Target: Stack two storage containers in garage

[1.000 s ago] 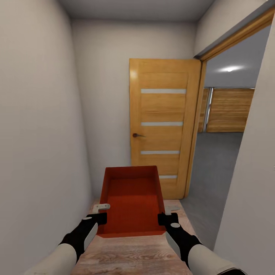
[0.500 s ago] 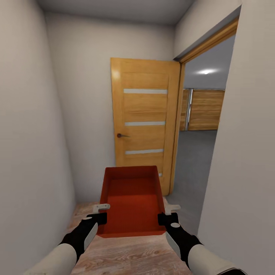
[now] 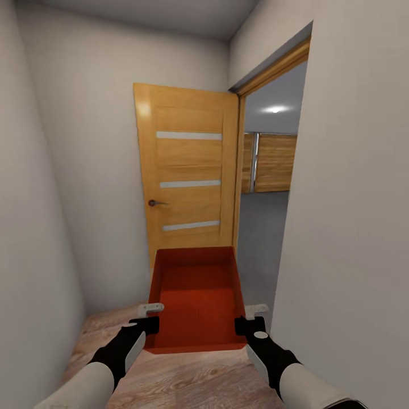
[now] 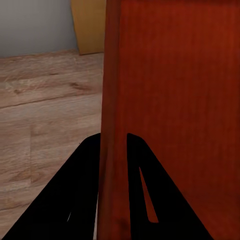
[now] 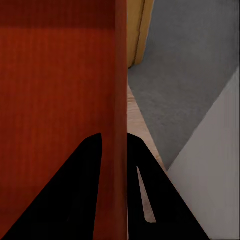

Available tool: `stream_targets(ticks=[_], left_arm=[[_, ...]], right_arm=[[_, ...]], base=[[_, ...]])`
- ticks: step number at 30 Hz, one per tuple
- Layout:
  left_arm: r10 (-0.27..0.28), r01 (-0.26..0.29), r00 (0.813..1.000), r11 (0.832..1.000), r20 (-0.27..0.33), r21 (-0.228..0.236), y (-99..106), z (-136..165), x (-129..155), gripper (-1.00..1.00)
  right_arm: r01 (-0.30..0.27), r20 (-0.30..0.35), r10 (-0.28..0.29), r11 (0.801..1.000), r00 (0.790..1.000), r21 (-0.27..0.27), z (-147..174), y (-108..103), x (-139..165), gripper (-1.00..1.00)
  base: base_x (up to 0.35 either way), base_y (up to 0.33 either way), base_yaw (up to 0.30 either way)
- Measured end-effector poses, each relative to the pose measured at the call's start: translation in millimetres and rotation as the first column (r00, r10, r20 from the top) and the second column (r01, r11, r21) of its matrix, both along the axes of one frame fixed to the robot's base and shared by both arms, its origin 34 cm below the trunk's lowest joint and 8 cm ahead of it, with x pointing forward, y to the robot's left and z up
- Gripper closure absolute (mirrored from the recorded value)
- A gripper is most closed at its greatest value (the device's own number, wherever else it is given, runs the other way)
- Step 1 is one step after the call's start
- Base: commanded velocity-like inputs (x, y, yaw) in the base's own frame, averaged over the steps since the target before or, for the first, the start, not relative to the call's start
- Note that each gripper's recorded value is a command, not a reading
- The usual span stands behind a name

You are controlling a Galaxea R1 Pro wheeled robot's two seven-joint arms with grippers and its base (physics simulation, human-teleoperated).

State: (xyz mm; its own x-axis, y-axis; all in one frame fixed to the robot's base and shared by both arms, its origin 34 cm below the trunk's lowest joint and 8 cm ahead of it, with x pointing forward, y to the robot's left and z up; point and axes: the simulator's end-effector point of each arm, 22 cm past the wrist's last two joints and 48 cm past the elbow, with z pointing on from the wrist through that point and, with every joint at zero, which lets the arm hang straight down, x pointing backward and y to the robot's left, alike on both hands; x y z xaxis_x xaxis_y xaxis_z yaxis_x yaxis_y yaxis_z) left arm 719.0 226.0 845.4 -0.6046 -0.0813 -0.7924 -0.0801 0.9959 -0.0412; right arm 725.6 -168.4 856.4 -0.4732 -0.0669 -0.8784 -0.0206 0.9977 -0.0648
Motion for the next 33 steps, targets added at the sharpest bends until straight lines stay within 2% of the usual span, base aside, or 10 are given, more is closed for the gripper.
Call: stream_targets(ticks=[13,26,33], left_arm=[[-0.002,0.002,1.000,1.000,-0.005,0.001,-0.1,-1.6,-1.4,1.00],[-0.003,0.003,1.000,1.000,-0.006,0.001,0.2,-2.2,-1.8,1.00],[-0.003,0.003,1.000,1.000,-0.006,0.001,0.4,-2.3,-1.7,1.00]], right_arm=[[0.002,-0.004,-0.002,1.000,1.000,0.002,-1.5,0.1,-1.5,1.00],[0.002,-0.005,-0.002,1.000,1.000,0.002,-2.1,0.4,-1.9,1.00],[0.002,-0.005,-0.002,1.000,1.000,0.002,-2.1,0.5,-2.0,1.00]], base=[[0.242,0.093,-0.274],[0.304,0.187,-0.028],[0.305,0.193,-0.225]])
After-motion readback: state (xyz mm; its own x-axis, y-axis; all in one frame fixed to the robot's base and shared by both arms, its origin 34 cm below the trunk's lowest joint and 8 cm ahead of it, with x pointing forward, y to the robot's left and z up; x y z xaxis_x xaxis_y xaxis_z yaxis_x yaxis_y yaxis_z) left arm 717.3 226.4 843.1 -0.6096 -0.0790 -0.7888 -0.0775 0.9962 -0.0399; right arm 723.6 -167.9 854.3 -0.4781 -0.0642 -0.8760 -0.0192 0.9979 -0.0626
